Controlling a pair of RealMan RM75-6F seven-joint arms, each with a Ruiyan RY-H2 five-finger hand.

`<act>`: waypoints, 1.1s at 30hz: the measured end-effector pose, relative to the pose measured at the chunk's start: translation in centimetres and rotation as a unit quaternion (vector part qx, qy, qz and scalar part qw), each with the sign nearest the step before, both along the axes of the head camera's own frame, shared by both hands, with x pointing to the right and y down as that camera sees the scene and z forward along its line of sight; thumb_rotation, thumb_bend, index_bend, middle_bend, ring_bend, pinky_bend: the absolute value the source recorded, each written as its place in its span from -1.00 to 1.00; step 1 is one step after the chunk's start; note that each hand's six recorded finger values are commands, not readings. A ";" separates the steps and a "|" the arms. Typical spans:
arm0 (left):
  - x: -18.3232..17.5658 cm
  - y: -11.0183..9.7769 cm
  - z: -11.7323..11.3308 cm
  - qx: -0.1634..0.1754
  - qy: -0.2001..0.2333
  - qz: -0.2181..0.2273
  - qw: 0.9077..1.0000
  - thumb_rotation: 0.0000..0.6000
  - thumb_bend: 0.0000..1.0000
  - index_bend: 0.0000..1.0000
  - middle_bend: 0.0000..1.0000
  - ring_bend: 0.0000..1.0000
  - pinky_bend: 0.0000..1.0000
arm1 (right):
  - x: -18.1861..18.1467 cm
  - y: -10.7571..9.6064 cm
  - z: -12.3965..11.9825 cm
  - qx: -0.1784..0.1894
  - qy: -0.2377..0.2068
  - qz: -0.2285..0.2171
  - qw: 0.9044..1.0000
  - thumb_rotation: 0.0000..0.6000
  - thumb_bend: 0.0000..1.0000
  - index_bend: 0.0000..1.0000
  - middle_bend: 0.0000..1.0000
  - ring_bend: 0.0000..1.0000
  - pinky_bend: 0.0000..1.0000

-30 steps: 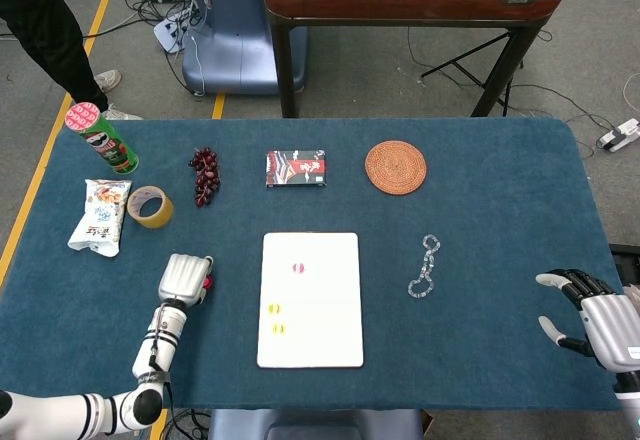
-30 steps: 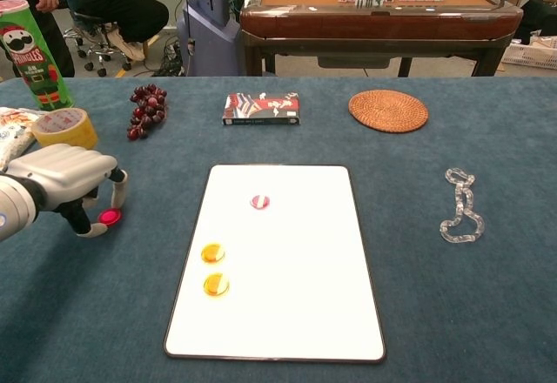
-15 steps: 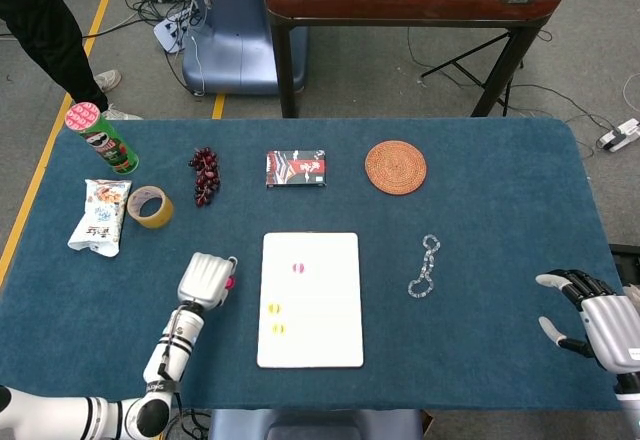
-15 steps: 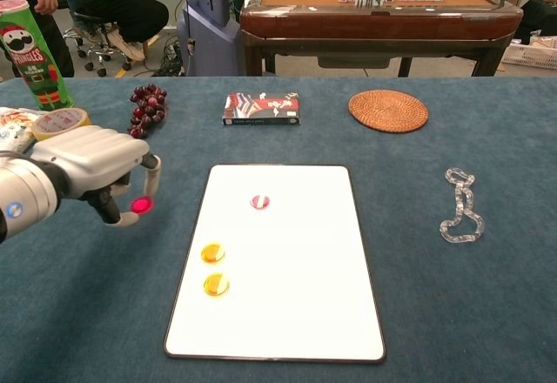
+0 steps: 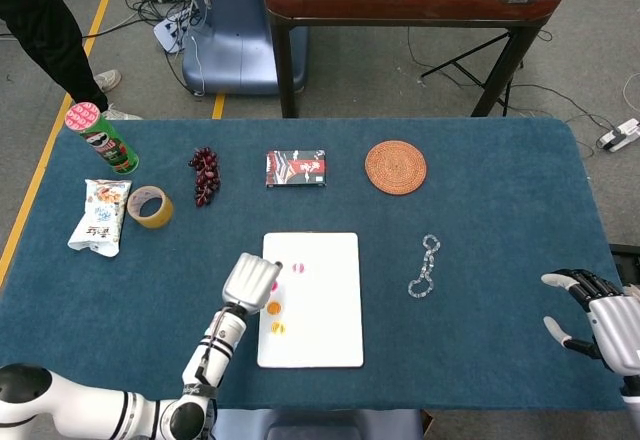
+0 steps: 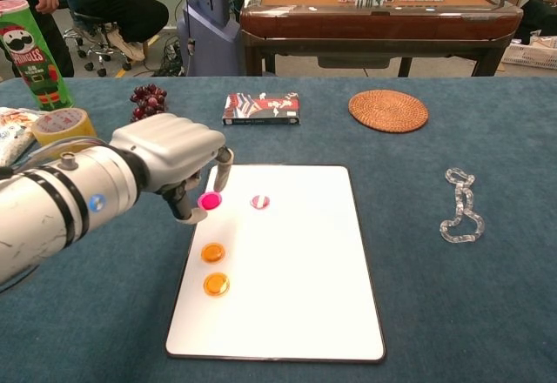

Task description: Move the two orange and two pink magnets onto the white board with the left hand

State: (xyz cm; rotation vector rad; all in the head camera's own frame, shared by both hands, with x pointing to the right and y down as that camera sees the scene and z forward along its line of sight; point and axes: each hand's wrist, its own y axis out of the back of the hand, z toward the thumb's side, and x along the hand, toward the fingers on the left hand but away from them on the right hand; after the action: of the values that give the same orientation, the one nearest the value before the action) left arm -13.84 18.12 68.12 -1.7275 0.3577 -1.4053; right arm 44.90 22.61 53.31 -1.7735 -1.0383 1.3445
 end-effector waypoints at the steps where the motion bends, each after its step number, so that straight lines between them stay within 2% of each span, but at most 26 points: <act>1: 0.5 0.1 0.0 -0.001 0.001 0.001 1.000 1.00 -0.37 0.21 1.00 1.00 1.00 | 0.0 0.0 0.0 0.000 -0.001 0.000 1.000 1.00 -0.48 -0.41 -0.43 -0.54 -0.34; 11: 3.0 0.5 0.4 -0.004 0.002 0.017 1.000 1.00 -0.37 0.21 1.00 1.00 1.00 | 0.4 -0.1 -0.4 0.005 -0.005 0.006 1.000 1.00 -0.48 -0.41 -0.43 -0.54 -0.34; 33: 5.6 0.6 2.2 0.004 -0.027 0.042 0.999 1.00 -0.37 0.21 1.00 1.00 1.00 | 1.2 -0.3 -1.1 0.013 -0.015 0.018 1.000 1.00 -0.48 -0.41 -0.43 -0.54 -0.34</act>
State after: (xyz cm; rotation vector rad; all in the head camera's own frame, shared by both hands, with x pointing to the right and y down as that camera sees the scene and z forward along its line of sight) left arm -8.23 18.70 70.32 -1.6758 0.2570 -1.3859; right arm 46.13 22.35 52.22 -1.7683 -1.1059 1.3232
